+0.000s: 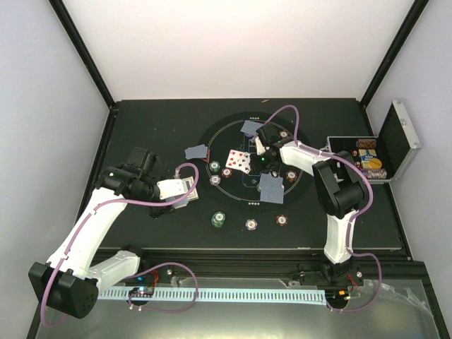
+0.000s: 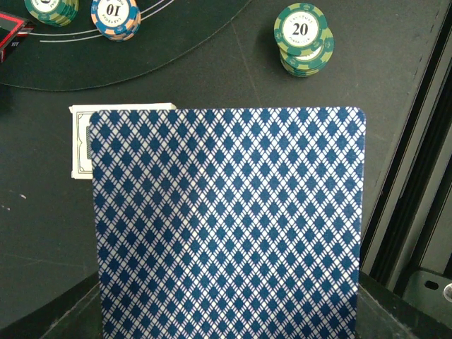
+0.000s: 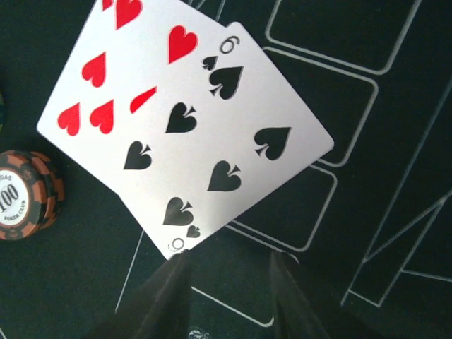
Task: Distribute texas hold em gaming equipment
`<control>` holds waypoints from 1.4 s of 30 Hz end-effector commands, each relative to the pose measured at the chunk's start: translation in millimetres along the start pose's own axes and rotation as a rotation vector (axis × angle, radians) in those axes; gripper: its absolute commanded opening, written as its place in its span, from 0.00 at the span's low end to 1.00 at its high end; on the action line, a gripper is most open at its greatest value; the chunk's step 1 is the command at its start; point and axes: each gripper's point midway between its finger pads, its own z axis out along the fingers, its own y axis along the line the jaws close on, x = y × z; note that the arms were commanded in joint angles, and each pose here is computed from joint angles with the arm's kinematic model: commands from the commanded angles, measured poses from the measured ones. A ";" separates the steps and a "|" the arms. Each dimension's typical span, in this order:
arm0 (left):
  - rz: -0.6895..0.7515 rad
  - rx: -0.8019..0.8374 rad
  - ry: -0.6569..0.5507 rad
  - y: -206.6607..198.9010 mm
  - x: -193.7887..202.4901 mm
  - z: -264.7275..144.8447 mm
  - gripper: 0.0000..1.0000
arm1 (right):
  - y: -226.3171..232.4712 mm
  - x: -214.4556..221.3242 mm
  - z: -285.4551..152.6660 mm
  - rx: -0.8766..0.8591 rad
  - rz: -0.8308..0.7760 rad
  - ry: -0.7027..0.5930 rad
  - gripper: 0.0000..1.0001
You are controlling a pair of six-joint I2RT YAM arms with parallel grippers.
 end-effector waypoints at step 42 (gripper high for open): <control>0.019 -0.031 0.000 8.4 -3.0 -2.5 0.02 | -33.2 -29.9 14.5 0.035 0.185 0.000 0.07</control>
